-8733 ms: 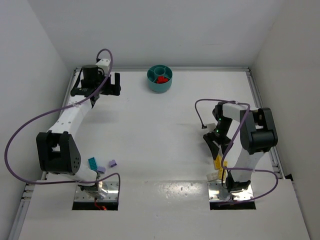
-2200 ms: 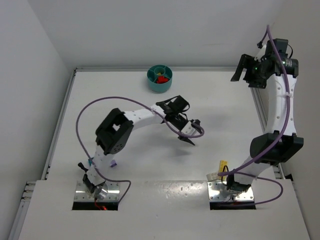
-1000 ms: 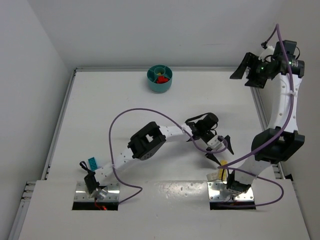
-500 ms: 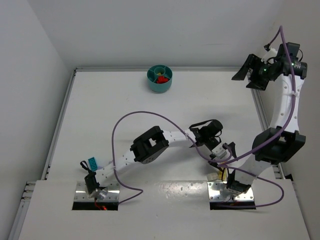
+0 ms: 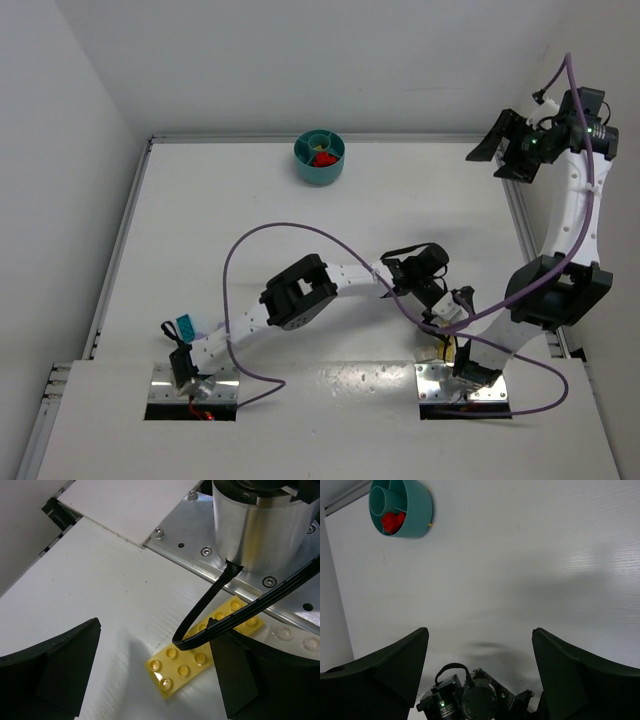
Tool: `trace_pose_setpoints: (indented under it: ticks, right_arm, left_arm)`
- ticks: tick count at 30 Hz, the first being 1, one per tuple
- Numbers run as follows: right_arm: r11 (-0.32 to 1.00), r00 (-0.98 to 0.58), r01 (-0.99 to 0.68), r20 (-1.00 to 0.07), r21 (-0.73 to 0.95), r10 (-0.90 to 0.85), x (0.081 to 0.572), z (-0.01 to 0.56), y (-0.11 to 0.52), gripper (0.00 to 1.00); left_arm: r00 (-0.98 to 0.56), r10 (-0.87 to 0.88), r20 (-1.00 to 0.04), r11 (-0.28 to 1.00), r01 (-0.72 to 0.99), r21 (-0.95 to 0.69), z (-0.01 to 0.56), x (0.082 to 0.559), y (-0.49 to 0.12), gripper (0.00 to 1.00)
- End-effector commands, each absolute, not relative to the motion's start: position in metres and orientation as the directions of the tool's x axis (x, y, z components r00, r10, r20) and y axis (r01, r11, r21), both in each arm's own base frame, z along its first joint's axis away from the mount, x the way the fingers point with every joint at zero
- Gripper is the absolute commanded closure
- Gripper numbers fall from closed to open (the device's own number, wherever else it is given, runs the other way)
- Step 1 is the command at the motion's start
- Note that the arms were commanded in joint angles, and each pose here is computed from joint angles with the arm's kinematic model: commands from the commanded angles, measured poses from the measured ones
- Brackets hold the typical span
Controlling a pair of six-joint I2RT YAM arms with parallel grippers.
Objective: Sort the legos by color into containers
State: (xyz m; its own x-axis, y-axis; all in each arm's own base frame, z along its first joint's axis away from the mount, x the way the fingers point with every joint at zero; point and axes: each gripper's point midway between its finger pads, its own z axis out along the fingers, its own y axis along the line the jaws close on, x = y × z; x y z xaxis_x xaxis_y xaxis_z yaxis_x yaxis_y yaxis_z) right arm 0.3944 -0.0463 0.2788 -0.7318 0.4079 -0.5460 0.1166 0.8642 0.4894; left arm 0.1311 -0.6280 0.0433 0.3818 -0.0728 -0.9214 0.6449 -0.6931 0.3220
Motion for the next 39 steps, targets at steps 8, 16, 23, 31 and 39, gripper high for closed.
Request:
trace_pose_setpoints:
  ticks: [8, 16, 23, 31, 39]
  right_arm:
    - [0.858, -0.698, 0.06, -0.594, 0.509, 0.401, 0.389, 0.301, -0.039, 0.15]
    - [0.833, -0.699, 0.055, -0.575, 0.55, 0.426, 0.384, 0.299, -0.031, 0.15]
    - [0.83, -0.691, 0.03, -0.589, 0.557, 0.42, 0.383, 0.308, -0.027, 0.15]
    - [0.816, -0.695, 0.004, -0.585, 0.578, 0.418, 0.382, 0.311, -0.021, 0.15]
    - [0.822, -0.688, 0.005, -0.594, 0.57, 0.416, 0.382, 0.316, -0.023, 0.15]
  left_arm:
    - [0.355, 0.161, -0.921, -0.624, 0.759, 0.183, 0.048, 0.185, -0.574, 0.06]
    - [0.305, 0.297, -0.905, -0.513, 0.85, 0.119, 0.062, 0.228, -0.52, 0.06]
    - [0.24, 0.431, -0.87, -0.376, 0.924, 0.069, 0.059, 0.277, -0.462, 0.06]
    - [0.172, 0.52, -0.837, -0.201, 0.977, 0.076, 0.085, 0.317, -0.39, 0.06]
    - [-0.232, 0.464, -0.855, 0.212, 0.966, -0.147, 0.151, 0.273, -0.391, 0.14]
